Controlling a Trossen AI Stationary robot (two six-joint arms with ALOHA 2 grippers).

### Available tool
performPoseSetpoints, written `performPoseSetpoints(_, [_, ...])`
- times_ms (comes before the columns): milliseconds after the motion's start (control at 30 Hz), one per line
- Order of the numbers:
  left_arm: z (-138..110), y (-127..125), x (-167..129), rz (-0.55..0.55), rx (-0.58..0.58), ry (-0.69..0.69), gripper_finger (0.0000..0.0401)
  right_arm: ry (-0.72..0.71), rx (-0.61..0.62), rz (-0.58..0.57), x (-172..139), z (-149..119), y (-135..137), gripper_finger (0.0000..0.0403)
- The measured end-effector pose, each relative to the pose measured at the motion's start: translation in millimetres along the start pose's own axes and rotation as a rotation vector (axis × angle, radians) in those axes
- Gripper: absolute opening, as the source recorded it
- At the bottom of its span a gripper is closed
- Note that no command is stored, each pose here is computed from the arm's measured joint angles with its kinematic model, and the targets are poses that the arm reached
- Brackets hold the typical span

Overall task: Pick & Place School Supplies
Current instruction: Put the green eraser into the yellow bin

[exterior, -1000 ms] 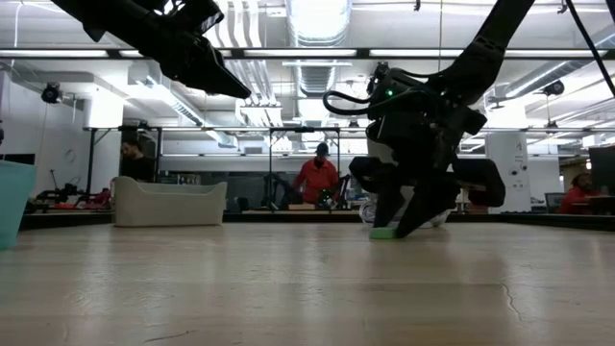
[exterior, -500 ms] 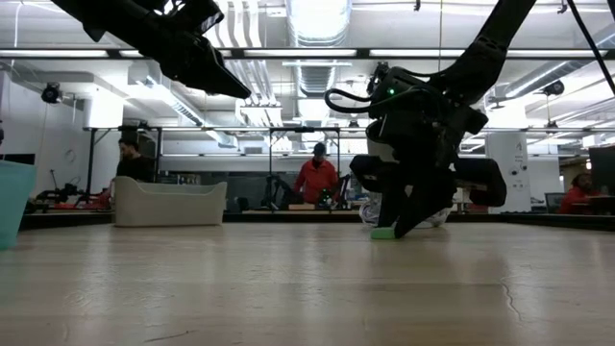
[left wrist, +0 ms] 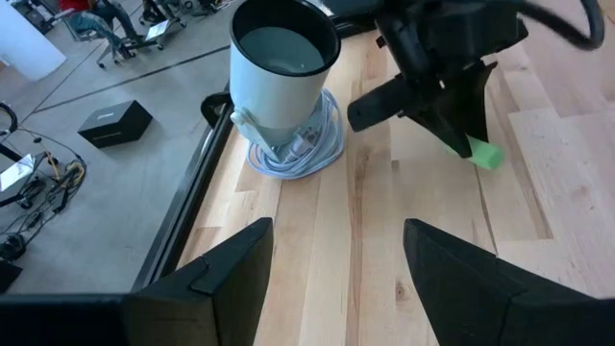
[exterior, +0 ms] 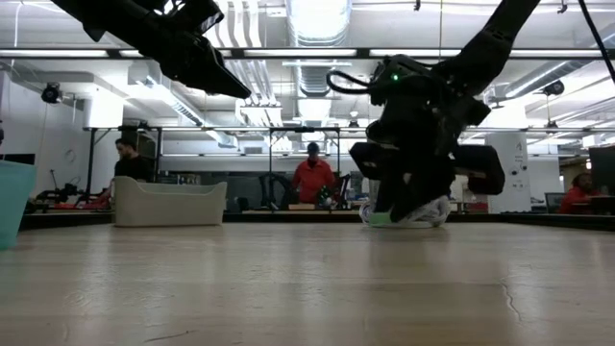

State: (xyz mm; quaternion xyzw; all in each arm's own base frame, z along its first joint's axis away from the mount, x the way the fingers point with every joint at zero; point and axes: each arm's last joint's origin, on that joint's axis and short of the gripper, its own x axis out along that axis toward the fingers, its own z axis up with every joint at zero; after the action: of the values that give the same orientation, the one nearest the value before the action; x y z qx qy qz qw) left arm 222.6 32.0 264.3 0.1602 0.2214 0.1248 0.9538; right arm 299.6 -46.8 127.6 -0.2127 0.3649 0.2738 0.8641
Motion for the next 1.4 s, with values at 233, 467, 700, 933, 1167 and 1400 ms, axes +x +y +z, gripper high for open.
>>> performPoseSetpoints(233, [0.1, 0.0, 0.1, 0.0, 0.0, 0.0, 0.0241, -0.065, -0.008, -0.058, -22.0, 16.7, -1.4, 0.0085])
performPoseSetpoints(467, [0.1, -0.1, 0.0, 0.0, 0.0, 0.0, 0.0241, -0.176, -0.064, -0.141, -65.4, 42.1, 3.0, 0.0086])
performPoseSetpoints(700, [0.0, 0.0, 0.0, 0.0, 0.0, 0.0, 0.0241, -0.306, 0.057, -0.124, -116.4, 60.8, 22.9, 0.0086])
performPoseSetpoints(933, [0.1, 0.0, 0.0, 0.0, 0.0, 0.0, 0.0241, -0.306, 0.066, -0.045, -152.3, 64.9, 58.8, 0.0086])
performPoseSetpoints(1167, [0.1, 0.0, 0.0, 0.0, 0.0, -0.001, 0.0241, -0.242, 0.095, 0.092, -176.2, 60.3, 101.7, 0.0086])
performPoseSetpoints(1400, [0.1, 0.0, 0.0, 0.0, 0.0, 0.0, 0.0241, -0.164, 0.336, 0.232, -189.7, 54.4, 131.9, 0.0086])
